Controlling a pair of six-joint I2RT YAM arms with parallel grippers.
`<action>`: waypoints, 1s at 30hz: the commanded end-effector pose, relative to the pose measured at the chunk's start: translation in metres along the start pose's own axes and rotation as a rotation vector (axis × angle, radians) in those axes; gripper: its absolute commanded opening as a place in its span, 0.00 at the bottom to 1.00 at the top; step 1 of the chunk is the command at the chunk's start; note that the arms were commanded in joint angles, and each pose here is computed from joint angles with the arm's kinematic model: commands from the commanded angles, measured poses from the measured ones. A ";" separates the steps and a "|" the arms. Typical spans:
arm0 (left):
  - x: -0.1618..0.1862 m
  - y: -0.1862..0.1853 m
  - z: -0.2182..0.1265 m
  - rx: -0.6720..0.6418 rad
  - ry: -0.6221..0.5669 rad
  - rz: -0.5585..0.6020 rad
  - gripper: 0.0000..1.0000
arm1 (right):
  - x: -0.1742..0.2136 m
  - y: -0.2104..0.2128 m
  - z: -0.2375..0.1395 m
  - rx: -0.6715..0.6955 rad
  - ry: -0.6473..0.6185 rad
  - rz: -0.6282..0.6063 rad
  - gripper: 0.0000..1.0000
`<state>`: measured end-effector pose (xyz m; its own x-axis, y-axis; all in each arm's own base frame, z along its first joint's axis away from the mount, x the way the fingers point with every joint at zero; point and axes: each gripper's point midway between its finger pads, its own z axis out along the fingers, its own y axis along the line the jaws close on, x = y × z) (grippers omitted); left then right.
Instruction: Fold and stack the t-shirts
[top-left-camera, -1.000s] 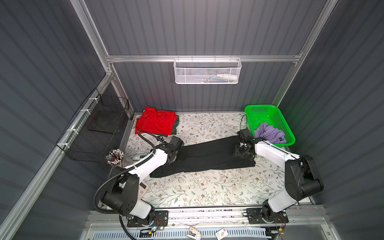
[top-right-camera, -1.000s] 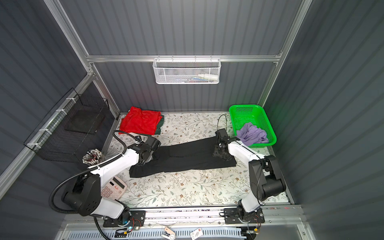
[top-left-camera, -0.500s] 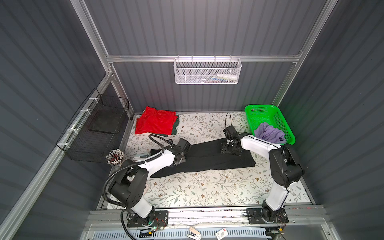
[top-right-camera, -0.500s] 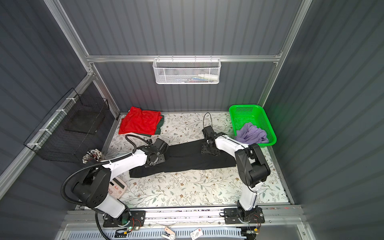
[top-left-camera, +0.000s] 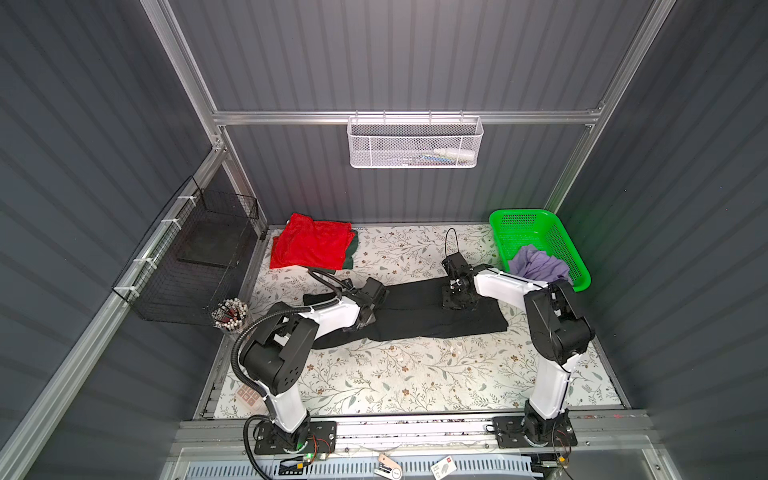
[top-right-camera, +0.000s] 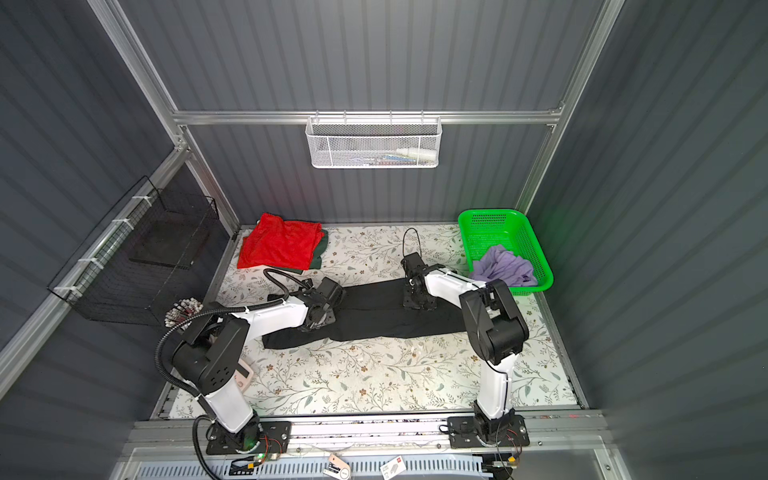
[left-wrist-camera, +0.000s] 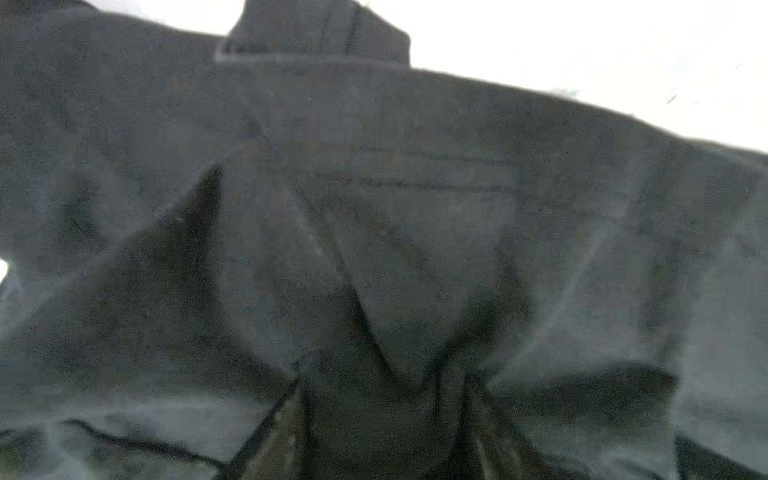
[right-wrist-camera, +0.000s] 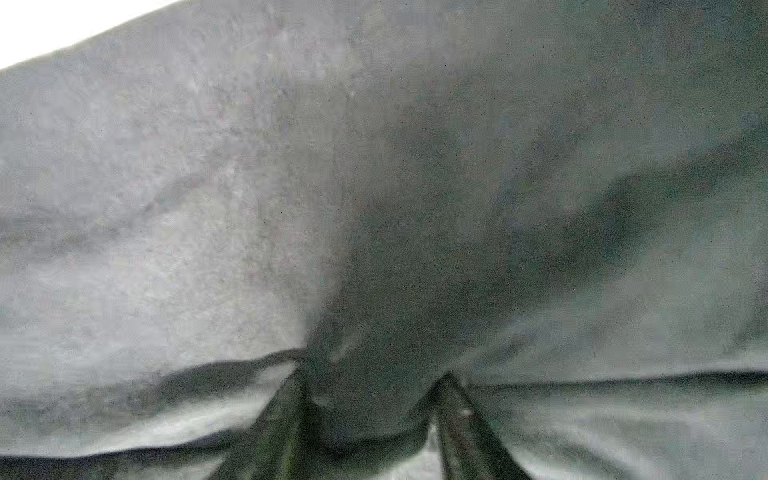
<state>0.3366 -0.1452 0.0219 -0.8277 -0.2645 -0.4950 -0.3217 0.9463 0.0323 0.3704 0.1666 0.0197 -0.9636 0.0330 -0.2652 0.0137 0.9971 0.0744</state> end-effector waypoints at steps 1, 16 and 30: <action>0.037 0.006 0.029 -0.042 0.127 0.076 0.56 | 0.014 -0.003 0.009 0.018 0.041 -0.005 0.38; -0.015 -0.125 0.071 0.187 0.116 0.259 0.54 | 0.082 -0.006 -0.006 -0.123 0.105 -0.014 0.29; -0.088 -0.192 0.109 0.312 0.055 0.379 0.63 | 0.127 0.008 -0.009 -0.159 0.213 -0.067 0.29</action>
<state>0.5487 -0.3007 0.0355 -0.7713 0.0101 -0.6364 0.0997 0.9894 -0.1051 0.2867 0.1849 0.0178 -0.9745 -0.0359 -0.2214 -0.0895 0.9674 0.2371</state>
